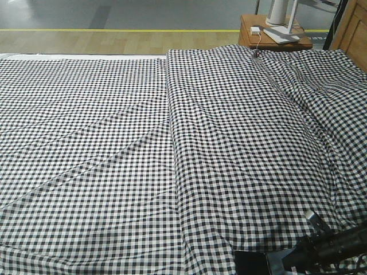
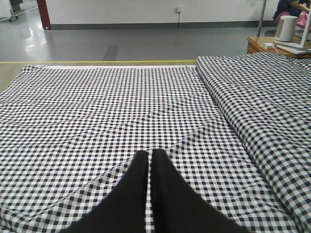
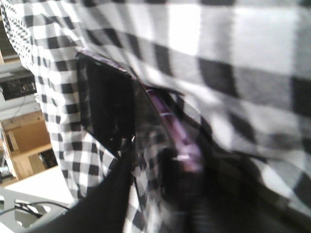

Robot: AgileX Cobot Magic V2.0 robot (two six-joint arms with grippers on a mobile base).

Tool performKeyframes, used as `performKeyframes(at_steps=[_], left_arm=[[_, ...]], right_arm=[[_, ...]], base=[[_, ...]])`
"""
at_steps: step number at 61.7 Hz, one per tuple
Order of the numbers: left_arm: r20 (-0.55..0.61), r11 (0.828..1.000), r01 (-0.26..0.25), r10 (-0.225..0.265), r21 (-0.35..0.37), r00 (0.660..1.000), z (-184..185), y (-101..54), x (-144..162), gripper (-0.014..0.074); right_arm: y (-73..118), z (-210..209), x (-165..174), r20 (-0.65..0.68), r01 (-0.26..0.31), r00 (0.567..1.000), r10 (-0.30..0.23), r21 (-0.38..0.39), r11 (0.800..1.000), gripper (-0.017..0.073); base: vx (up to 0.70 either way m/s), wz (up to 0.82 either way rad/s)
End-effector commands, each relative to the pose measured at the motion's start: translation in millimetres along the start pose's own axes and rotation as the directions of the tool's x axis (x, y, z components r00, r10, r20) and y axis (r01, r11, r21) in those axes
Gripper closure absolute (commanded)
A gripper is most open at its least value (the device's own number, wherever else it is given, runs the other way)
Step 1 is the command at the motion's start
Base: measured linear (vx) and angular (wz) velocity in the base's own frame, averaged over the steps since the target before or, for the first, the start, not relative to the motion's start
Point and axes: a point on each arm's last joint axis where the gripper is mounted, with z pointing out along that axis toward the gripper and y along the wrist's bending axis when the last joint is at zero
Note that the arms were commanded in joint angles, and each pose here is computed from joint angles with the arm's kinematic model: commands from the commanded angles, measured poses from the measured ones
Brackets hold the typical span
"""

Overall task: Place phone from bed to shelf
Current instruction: 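Close the right gripper on the black phone's edge, then lift the phone with the right gripper up off the bed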

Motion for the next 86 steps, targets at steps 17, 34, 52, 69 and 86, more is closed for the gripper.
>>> performKeyframes(at_steps=[17,34,52,69,86], left_arm=[[0.074,1.0,0.012,-0.011,-0.003,0.997,-0.3,0.5,-5.9,0.0593],[0.074,1.0,0.012,-0.011,-0.003,0.997,-0.3,0.5,-5.9,0.0593],[0.074,1.0,0.012,-0.011,-0.003,0.997,-0.3,0.5,-5.9,0.0593],[0.074,1.0,0.012,-0.011,-0.003,0.997,-0.3,0.5,-5.9,0.0593],[0.074,1.0,0.012,-0.011,-0.003,0.997,-0.3,0.5,-5.9,0.0593]], right_arm=[[51.5,-45.4,-20.2,0.024,0.145,0.989,-0.144,-0.05,0.988,0.0569],[88.2,-79.5,-33.0,0.091,0.133,0.987,-0.129,-0.038,0.99,0.0568],[156.4,-137.5,-43.0,0.202,0.251,0.943,-0.264,0.084,0.964,0.0568],[233.9,-188.6,-38.0,0.348,0.375,0.839,-0.418,0.186,0.908,0.0564],[291.4,-205.9,-30.4,0.414,0.477,0.737,-0.533,0.239,0.846,0.0562]], base=[[0.0,0.0],[0.0,0.0],[0.0,0.0],[0.0,0.0],[0.0,0.0]])
